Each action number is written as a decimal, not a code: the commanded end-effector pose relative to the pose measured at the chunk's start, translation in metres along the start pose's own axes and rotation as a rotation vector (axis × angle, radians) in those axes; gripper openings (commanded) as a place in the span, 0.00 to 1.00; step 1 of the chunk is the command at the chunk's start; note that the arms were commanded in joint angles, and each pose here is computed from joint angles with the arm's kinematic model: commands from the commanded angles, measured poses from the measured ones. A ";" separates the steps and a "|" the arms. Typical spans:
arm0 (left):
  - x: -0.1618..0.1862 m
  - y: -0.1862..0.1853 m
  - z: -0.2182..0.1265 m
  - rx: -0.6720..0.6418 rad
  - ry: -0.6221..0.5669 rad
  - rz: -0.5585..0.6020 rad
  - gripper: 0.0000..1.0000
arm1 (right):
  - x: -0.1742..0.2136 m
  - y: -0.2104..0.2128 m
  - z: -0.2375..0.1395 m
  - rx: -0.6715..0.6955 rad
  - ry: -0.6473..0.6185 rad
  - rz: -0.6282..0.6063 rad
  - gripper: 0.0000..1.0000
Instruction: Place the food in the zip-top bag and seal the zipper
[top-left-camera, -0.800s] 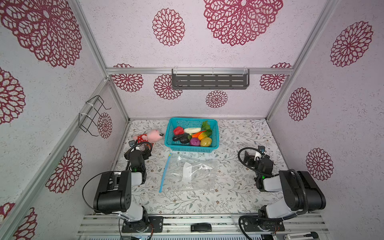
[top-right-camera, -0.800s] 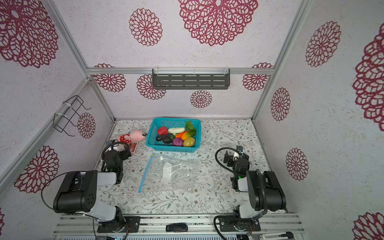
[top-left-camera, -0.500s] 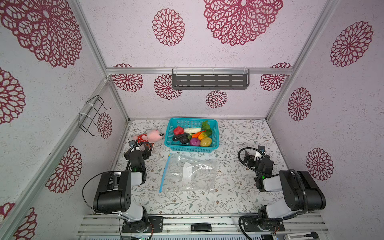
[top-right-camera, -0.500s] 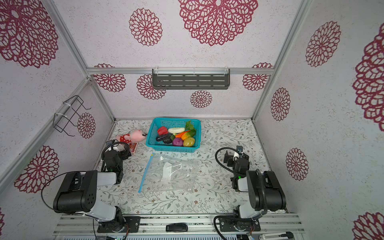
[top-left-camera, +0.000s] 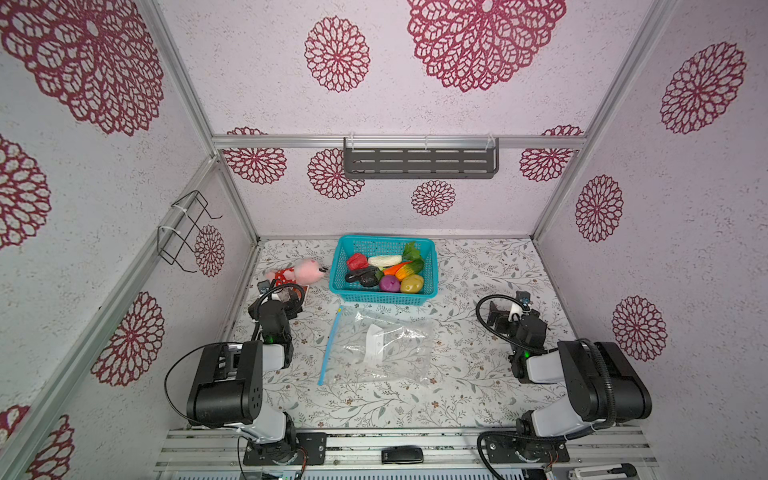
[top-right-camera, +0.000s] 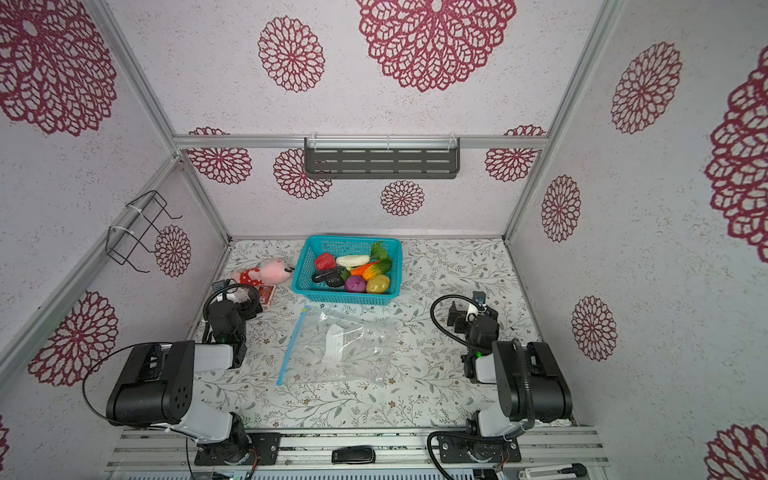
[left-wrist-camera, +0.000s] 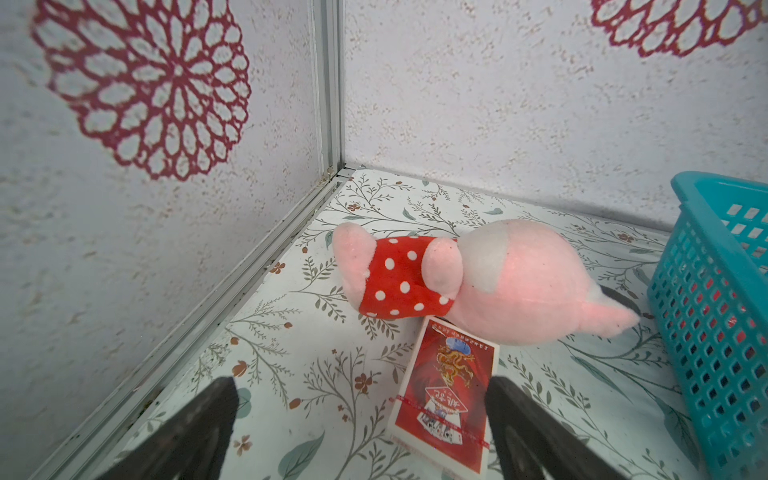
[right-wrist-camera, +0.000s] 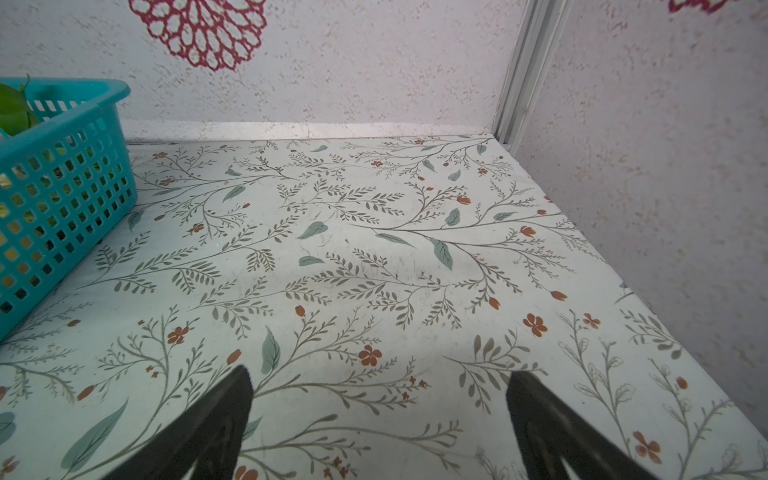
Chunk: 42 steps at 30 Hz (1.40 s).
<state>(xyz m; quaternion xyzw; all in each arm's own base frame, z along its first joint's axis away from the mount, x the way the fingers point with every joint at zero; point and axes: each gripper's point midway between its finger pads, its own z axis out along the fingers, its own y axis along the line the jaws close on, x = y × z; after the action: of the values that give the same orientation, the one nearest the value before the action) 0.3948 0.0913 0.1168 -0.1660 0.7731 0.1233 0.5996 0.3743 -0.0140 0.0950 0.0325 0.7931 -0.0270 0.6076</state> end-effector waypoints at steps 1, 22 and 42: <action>-0.007 -0.001 0.000 -0.001 -0.027 0.007 0.97 | -0.018 -0.003 0.002 0.015 -0.063 0.009 0.99; -0.063 -0.050 -0.025 -0.005 -0.024 0.172 0.97 | -0.064 0.086 -0.023 -0.017 -0.008 -0.288 0.99; -0.050 -0.188 -0.059 0.450 0.623 -0.266 0.97 | -0.064 0.187 -0.041 -0.342 0.383 0.656 0.99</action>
<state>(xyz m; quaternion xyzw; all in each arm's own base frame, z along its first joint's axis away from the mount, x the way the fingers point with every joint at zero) 0.4295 -0.0861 0.1673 -0.1375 0.9030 -0.1349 0.3840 0.3605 0.1528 0.1555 0.1294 0.8567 0.2237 0.4465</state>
